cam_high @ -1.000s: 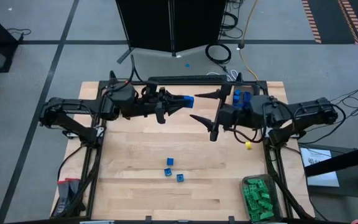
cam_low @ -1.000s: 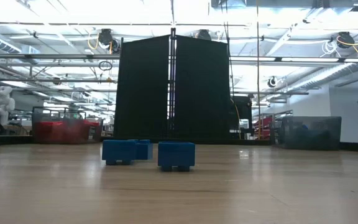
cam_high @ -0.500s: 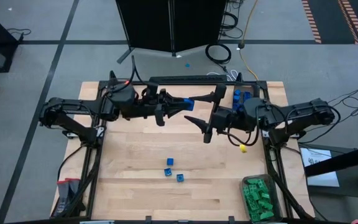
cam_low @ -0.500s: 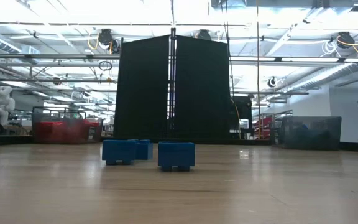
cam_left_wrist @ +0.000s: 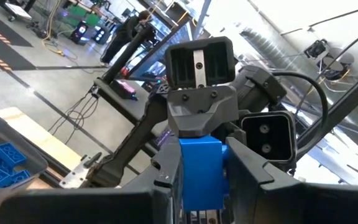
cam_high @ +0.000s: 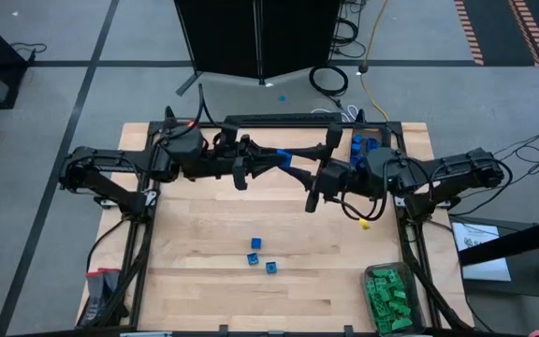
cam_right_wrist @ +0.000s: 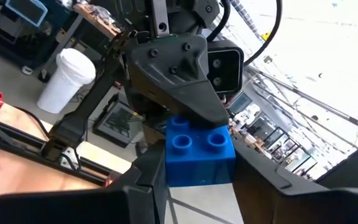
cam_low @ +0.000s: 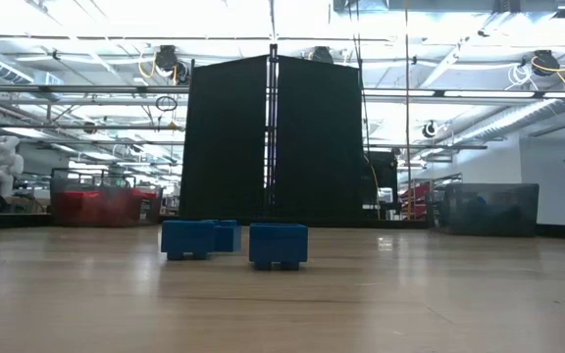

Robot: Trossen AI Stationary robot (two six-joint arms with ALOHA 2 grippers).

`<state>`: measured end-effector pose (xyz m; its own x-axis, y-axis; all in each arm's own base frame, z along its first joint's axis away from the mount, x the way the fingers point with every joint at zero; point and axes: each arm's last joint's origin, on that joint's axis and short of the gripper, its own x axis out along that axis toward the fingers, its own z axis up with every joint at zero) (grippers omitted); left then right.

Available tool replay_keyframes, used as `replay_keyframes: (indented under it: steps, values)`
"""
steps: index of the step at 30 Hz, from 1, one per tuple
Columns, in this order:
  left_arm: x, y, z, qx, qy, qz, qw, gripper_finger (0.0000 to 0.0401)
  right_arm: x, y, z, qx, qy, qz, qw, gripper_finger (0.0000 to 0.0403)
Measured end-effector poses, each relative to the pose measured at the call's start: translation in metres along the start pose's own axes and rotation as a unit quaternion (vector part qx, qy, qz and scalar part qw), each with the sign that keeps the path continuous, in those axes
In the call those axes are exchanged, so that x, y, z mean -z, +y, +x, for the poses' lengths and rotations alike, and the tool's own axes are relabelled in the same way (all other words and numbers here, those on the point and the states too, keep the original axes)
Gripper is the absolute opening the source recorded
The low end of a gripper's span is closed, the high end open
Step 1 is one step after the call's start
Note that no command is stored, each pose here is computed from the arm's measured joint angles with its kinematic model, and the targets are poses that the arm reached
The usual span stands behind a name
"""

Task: Sort blocks
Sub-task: Put the blue game piece into the top right black bin

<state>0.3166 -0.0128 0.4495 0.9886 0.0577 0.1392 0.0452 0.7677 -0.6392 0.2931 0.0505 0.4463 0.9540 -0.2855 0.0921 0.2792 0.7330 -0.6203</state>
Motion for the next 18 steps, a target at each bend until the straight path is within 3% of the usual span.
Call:
replay_keyframes:
  steps: [9, 18]
  values:
    - [-0.0002, -0.0003, 0.0000, 0.002, -0.001, -0.002, 1.000, 0.0080, -0.0003, -0.0009, -0.0002, 0.011, 0.005, -0.008, 1.000, 0.0123]
    - [0.0040, -0.0002, -0.0002, 0.032, 0.045, 0.014, 0.998, 0.0249, -0.0027, -0.0065, -0.0068, 0.049, 0.029, -0.004, 0.998, 0.0123]
